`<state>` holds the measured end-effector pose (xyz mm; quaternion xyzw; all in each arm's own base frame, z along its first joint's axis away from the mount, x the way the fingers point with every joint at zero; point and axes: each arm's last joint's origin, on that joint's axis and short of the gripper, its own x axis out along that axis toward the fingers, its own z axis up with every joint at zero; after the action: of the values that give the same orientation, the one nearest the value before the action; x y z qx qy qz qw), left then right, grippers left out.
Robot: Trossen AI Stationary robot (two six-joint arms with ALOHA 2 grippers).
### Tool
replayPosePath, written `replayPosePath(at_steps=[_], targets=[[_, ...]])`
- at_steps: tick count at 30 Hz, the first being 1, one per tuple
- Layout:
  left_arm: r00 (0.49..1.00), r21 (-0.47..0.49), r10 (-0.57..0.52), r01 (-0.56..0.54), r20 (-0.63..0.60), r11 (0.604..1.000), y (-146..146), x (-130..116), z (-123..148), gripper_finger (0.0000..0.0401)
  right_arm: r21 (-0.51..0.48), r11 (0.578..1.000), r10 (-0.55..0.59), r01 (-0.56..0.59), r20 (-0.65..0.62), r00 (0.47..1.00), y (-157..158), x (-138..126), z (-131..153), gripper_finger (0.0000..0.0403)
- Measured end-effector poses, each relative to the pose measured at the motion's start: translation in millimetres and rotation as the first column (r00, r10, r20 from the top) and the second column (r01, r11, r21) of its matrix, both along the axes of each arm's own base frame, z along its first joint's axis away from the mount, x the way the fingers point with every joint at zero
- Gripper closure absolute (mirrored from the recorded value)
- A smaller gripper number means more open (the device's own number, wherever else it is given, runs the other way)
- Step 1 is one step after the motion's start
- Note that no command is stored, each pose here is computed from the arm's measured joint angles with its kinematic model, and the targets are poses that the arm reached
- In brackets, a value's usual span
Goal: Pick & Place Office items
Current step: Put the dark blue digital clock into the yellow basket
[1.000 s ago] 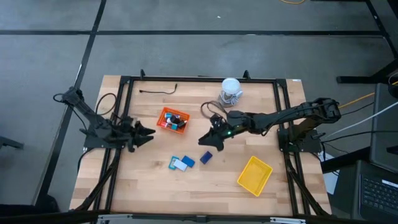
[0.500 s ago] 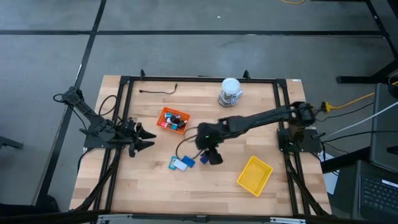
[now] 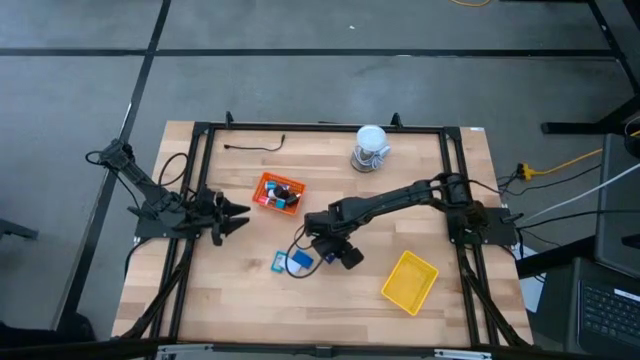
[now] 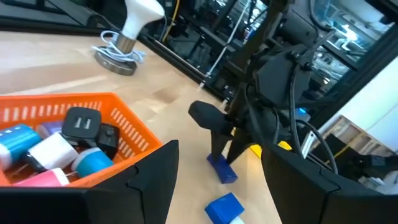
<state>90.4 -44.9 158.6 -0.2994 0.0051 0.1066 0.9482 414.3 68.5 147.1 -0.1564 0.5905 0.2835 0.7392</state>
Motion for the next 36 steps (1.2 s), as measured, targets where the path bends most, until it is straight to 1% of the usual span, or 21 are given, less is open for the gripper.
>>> replayPosePath(at_steps=[5, 9, 12, 14, 18, 21, 23, 26, 30, 34, 36], targets=[[0.999, 0.007, 0.037, -0.037, -0.002, 0.999, 1.1, -0.3, -0.4, 0.0177, 0.002, 1.000, -0.016, 0.016, 0.008, 1.000, 0.2, 1.0, 0.2, 0.0201], [0.999, 0.015, 0.042, -0.041, -0.010, 0.999, 1.3, -0.4, -1.3, 0.0177, 0.001, 1.000, -0.016, 0.016, 0.002, 1.000, 0.3, 0.3, -0.2, 0.0173], [0.999, 0.016, 0.042, -0.042, -0.010, 0.999, 1.3, -0.4, -1.4, 0.0177, -0.004, 1.000, -0.016, 0.016, 0.000, 1.000, 0.1, -2.4, 4.5, 0.0160], [0.999, 0.016, 0.043, -0.043, -0.011, 0.999, 1.3, -0.4, -1.5, 0.0177, 0.000, 1.000, -0.017, 0.017, 0.027, 0.999, 0.2, -2.7, 12.2, 0.0157], [0.998, 0.021, 0.054, -0.054, -0.013, 0.998, 1.7, -0.5, -1.7, 0.0177, 0.003, 1.000, -0.027, 0.027, 0.102, 0.994, -2.8, -5.1, 37.3, 0.0159], [0.997, 0.032, 0.076, -0.075, -0.015, 0.997, 2.3, -0.7, -1.9, 0.0177, 0.027, 0.998, -0.062, 0.059, 0.097, 0.993, -3.1, -6.9, 42.7, 0.0164], [0.996, 0.036, 0.090, -0.089, -0.016, 0.995, 2.8, -0.9, -2.1, 0.0177, 0.064, 0.995, -0.084, 0.080, 0.071, 0.994, -0.3, -8.6, 43.4, 0.0167], [0.995, 0.039, 0.095, -0.094, -0.017, 0.995, 2.9, -0.9, -2.3, 0.0177, 0.097, 0.994, -0.060, 0.054, 0.062, 0.996, 13.5, -8.3, 36.9, 0.0171], [0.995, 0.039, 0.096, -0.095, -0.017, 0.995, 2.9, -1.0, -2.3, 0.0177, 0.081, 0.997, -0.005, 0.000, 0.061, 0.998, 30.7, -10.4, 16.7, 0.0174], [0.995, 0.048, 0.096, -0.095, -0.019, 0.994, 3.0, -1.0, -2.4, 0.0177, 0.070, 0.997, 0.004, -0.008, 0.062, 0.998, 34.1, -9.5, 2.2, 0.0175], [0.995, 0.055, 0.096, -0.095, -0.021, 0.994, 3.0, -1.0, -2.5, 0.0177, 0.071, 0.997, -0.009, 0.005, 0.063, 0.998, 32.9, -8.2, 0.9, 0.0175]])
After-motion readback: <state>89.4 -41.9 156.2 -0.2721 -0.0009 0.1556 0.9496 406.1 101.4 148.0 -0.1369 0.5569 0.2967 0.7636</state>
